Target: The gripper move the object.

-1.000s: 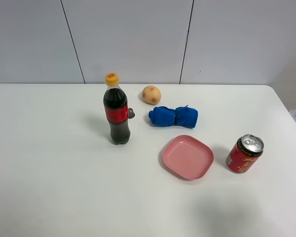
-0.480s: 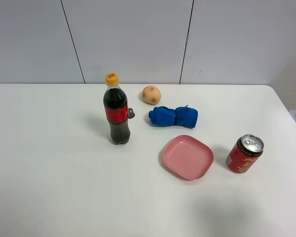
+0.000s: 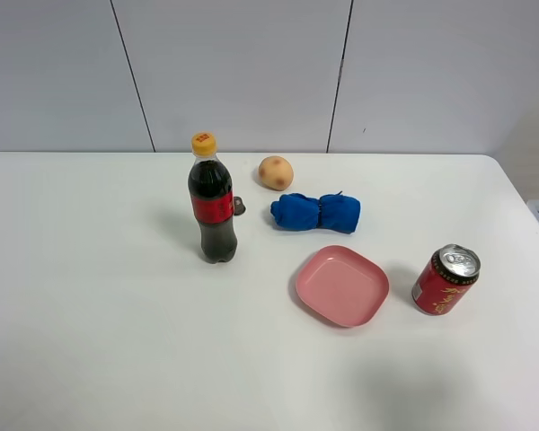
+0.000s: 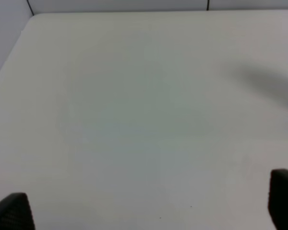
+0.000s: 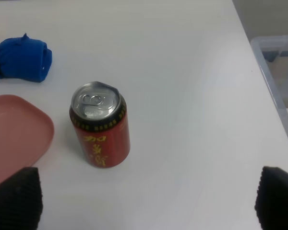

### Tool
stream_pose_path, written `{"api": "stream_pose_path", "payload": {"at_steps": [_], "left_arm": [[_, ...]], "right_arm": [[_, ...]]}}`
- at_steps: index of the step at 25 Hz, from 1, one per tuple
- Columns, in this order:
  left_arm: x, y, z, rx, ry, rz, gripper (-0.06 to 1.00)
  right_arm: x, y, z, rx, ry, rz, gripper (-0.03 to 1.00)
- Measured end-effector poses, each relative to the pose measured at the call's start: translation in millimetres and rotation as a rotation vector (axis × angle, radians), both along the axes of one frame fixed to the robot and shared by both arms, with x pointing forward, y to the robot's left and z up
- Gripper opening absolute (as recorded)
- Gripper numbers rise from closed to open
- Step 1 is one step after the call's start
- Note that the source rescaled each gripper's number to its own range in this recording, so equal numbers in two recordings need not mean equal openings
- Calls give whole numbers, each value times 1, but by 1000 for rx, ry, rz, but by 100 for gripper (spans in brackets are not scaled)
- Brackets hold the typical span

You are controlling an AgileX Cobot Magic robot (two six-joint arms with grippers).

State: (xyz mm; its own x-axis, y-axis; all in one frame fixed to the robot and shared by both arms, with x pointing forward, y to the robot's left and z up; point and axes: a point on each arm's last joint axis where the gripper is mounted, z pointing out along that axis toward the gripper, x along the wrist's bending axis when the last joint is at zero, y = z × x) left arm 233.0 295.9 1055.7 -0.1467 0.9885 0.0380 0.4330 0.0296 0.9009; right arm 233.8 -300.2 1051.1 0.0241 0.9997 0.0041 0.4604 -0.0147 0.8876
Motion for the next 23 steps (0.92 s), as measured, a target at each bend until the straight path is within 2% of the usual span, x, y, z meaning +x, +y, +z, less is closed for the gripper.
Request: {"api": "stream_pose_path", "payload": {"at_steps": [6,23], "left_arm": [[0,0,0,0,2,-38,99],[0,0,0,-1,2,-40,99]], "right_arm": [[0,0,0,0,0,0,100],[0,0,0,0,0,0,100]]}}
